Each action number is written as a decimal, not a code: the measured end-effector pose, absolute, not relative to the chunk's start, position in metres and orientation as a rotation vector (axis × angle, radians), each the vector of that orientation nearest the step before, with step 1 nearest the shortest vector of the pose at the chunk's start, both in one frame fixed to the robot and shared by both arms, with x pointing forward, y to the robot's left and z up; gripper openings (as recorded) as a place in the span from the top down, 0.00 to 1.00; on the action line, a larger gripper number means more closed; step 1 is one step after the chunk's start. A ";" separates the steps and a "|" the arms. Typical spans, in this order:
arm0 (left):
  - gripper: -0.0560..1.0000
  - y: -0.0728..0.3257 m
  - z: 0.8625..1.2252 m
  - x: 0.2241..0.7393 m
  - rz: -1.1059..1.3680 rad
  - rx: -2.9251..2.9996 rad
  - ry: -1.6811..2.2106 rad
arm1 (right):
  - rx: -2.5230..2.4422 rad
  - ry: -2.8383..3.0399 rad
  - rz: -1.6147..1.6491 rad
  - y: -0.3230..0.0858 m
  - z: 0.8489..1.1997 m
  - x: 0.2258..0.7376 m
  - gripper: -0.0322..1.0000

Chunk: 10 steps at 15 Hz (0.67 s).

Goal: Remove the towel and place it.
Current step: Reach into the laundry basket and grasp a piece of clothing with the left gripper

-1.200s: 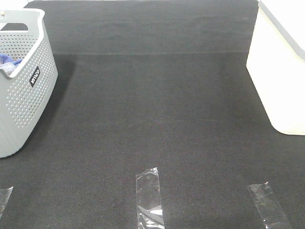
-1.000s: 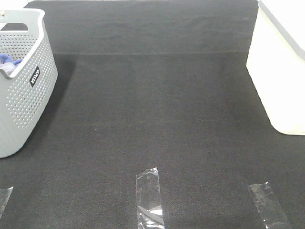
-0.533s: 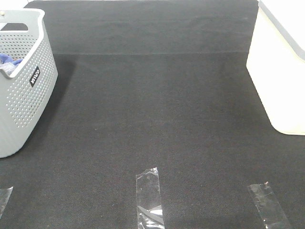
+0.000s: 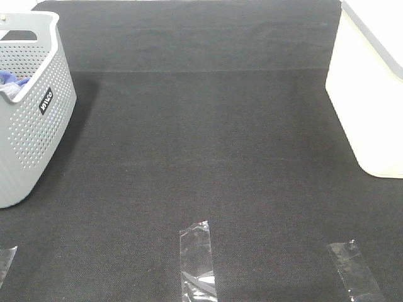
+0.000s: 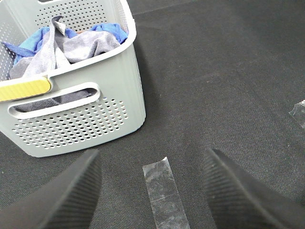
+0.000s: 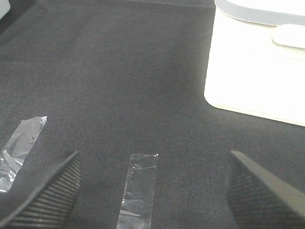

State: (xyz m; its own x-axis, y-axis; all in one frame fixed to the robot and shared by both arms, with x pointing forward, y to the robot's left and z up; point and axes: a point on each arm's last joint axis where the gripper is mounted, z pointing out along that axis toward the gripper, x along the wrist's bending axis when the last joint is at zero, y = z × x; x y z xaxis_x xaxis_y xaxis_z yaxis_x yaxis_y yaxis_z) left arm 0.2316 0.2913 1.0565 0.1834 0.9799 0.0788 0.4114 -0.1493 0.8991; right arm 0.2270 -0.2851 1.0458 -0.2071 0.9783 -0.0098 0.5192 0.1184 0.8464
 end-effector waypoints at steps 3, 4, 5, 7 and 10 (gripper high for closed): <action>0.38 0.291 1.057 0.232 0.931 1.689 1.332 | 1.453 1.802 0.986 -0.285 1.046 0.227 0.22; 0.38 0.291 1.057 0.232 0.931 1.689 1.332 | 1.453 1.802 0.986 -0.285 1.046 0.227 0.22; 0.38 0.291 1.057 0.232 0.931 1.689 1.332 | 1.453 1.802 0.986 -0.285 1.046 0.227 0.22; 0.38 0.291 1.057 0.232 0.931 1.689 1.332 | 1.453 1.802 0.986 -0.285 1.046 0.227 0.22; 0.38 0.291 1.057 0.232 0.931 1.689 1.332 | 1.453 1.802 0.986 -0.285 1.046 0.227 0.22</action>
State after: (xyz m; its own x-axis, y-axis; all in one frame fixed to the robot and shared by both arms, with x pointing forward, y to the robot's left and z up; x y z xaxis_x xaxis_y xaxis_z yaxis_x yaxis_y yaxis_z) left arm 0.2316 0.2913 1.0565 0.1834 0.9799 0.0788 0.4114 -0.1493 0.8991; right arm 0.2270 -0.2851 1.0458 -0.2071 0.9783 -0.0098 0.5192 0.1184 0.8464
